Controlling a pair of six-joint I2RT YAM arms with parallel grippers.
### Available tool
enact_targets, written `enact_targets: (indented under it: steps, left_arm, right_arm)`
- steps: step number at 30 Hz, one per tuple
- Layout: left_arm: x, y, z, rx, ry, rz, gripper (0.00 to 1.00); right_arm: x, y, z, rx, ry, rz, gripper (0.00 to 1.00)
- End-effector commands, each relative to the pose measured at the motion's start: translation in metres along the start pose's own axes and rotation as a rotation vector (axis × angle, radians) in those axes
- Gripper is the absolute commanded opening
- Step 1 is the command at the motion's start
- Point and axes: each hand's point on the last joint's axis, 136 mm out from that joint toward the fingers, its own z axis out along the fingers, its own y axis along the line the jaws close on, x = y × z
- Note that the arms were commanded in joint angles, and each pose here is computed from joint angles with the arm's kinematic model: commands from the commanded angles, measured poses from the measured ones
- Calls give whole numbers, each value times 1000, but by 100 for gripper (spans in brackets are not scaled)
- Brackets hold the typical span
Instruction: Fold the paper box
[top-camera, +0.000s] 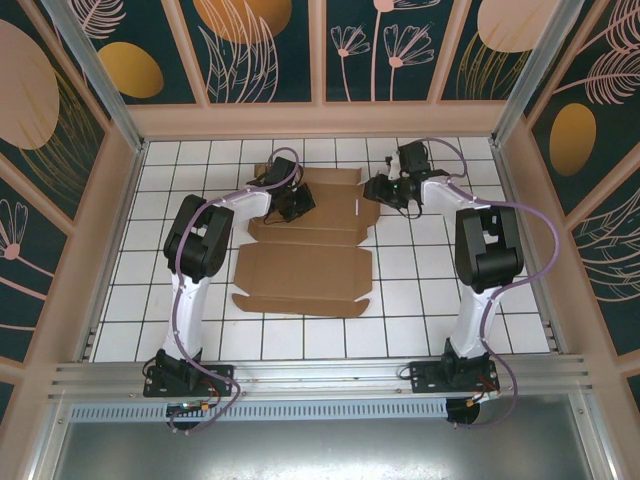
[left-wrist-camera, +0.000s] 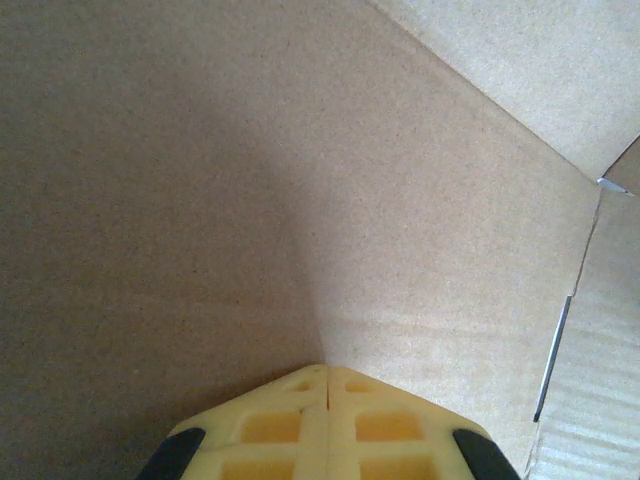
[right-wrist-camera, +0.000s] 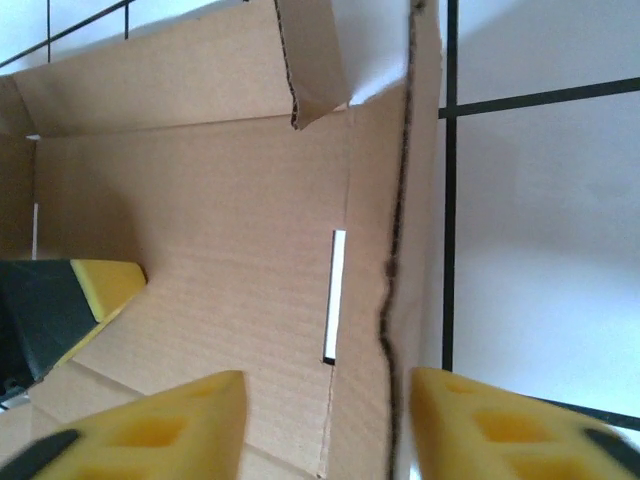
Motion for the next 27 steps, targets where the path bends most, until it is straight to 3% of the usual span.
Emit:
enact_targets:
  steps: [1, 5, 12, 15, 19, 24, 26, 27]
  left_arm:
    - [5, 16, -5, -53, 25, -8, 0]
    - [5, 17, -5, -55, 27, -9, 0]
    - [1, 14, -5, -56, 23, -8, 0]
    - [2, 14, -4, -51, 25, -18, 0]
    - [3, 14, -3, -45, 30, -25, 0]
    - [2, 12, -5, -44, 27, -20, 0]
    - [1, 10, -7, -43, 25, -15, 0]
    - [1, 10, -8, -44, 23, -13, 0]
  right_arm:
    - [-10, 9, -9, -34, -39, -21, 32]
    - [-9, -2, 0, 95, -14, -66, 10]
    - [-2, -30, 24, 662, 70, -346, 0]
    - [1, -34, 34, 866, 96, -478, 0]
    - [10, -33, 54, 1031, 109, -618, 0]
    - [9, -23, 65, 1061, 81, -640, 0]
    - [-4, -10, 53, 1004, 24, -594, 10]
    - [-11, -1, 46, 942, -11, -564, 21]
